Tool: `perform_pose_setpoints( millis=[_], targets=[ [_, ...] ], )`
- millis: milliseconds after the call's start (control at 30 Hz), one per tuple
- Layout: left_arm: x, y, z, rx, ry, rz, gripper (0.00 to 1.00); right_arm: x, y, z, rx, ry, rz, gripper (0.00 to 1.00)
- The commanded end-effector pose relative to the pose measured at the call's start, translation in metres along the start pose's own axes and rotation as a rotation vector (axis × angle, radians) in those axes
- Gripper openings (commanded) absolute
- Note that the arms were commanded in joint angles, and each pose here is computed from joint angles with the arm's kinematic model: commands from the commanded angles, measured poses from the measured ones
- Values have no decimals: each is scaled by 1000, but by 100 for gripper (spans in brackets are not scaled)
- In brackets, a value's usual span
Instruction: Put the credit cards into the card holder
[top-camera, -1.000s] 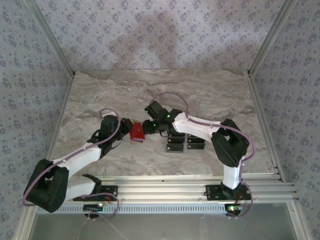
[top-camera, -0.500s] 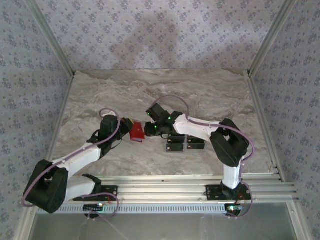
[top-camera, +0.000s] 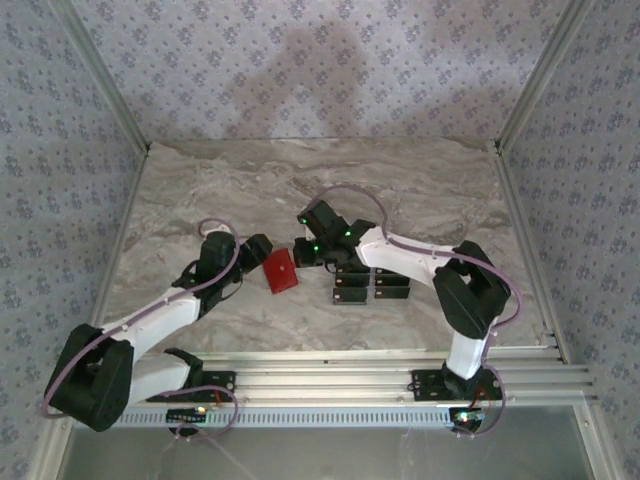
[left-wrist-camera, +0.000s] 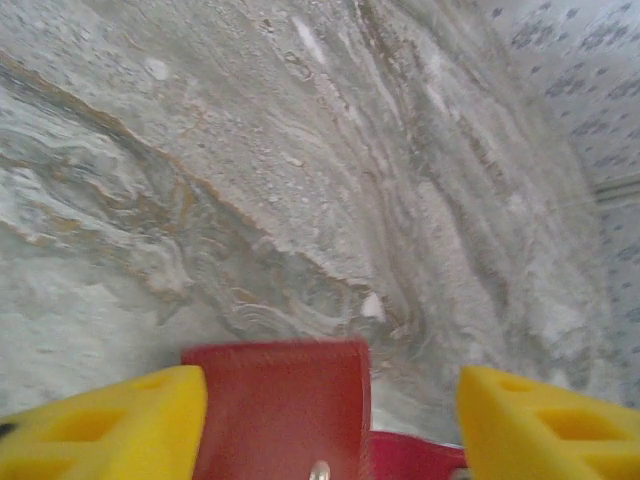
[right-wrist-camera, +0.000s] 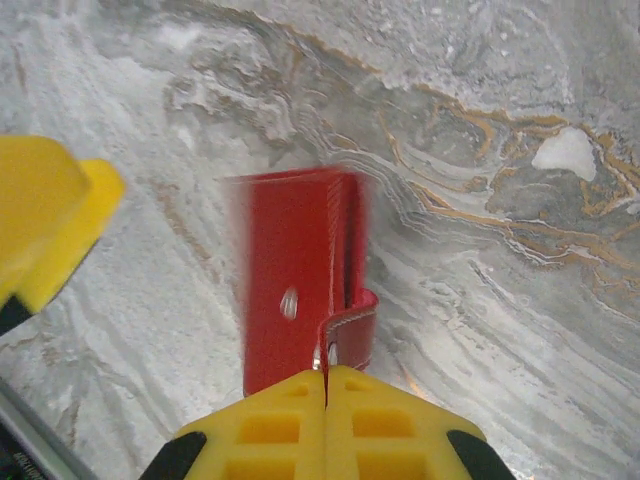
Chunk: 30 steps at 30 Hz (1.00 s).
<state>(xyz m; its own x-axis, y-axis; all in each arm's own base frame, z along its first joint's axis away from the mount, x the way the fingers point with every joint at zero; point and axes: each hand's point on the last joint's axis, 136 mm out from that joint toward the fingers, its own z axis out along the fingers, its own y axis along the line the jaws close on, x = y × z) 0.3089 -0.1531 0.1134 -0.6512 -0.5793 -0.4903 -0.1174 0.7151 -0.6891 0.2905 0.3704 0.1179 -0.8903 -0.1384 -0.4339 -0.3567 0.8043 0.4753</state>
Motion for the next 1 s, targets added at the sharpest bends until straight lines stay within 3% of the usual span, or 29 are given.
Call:
perform_pose_setpoints(
  millis=[0,400,967],
  targets=[
    [-3,15,-9,-72,-11,42,79,-8,22,-18,-46,-13,-36,0],
    [-4,26,-22,-128,5,99,86,-12,60,-21,-99,-3,-88,0],
    [7,53,-21,-257,71,133,86,17,-26,-7,83,28,-1,0]
  ],
)
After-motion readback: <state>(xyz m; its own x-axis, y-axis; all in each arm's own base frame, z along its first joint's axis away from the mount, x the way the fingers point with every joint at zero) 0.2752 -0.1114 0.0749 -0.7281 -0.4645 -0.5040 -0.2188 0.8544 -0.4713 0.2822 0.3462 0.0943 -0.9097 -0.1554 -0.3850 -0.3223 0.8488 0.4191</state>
